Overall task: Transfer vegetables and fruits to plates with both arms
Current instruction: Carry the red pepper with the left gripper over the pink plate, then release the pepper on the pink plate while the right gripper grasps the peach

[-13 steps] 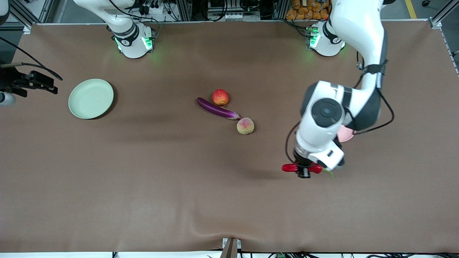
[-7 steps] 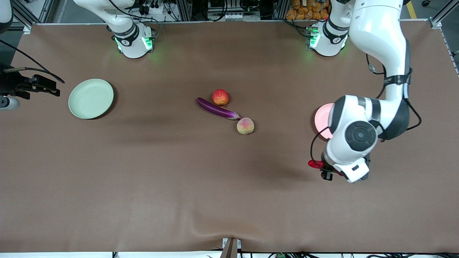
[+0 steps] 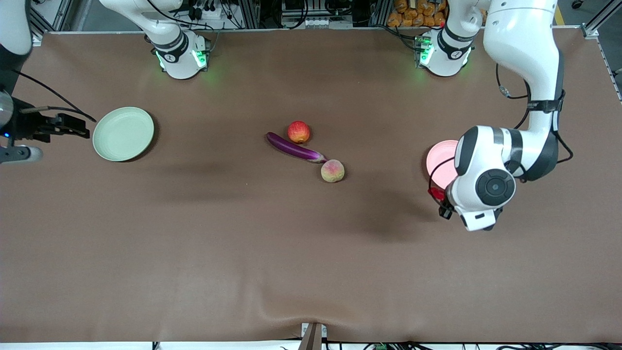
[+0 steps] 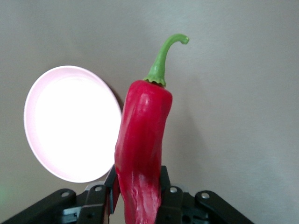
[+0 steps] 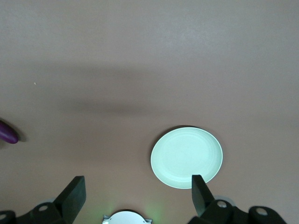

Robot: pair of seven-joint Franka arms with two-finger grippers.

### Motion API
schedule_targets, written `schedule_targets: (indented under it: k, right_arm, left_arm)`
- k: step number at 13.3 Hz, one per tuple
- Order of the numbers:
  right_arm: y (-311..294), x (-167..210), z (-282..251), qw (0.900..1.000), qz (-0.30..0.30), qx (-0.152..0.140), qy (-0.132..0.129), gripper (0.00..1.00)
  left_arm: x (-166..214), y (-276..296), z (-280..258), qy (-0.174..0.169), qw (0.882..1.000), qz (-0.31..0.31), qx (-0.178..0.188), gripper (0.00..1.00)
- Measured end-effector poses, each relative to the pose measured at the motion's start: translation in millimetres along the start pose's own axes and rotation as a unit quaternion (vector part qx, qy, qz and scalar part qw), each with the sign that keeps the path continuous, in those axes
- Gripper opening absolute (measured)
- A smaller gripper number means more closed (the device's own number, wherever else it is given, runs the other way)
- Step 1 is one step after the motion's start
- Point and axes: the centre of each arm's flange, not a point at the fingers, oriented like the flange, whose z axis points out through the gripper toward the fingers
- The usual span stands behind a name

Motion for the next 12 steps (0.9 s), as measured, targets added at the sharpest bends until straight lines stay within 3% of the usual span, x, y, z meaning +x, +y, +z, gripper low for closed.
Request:
schedule_targets:
  k: [4, 7, 10, 12]
  right_arm:
    - [-29, 21, 17, 1.0, -0.02, 0.014, -0.012, 1.0]
    - [-86, 31, 21, 0.995, 0.046, 0.093, -0.017, 1.0]
    - [-144, 44, 28, 0.985, 0.108, 0.133, -0.021, 1.0]
    - [-187, 49, 36, 0.975, 0.147, 0.161, -0.038, 1.0]
  left_arm:
    - [-1, -51, 22, -0.016, 1.0, -0.005, 0.007, 0.36]
    - [-5, -74, 42, -0.022, 1.0, -0.006, 0.019, 0.36]
    - [3, -92, 78, -0.027, 0.999, -0.019, 0.028, 0.36]
    - [17, -105, 95, -0.031, 0.998, -0.034, 0.032, 0.36]
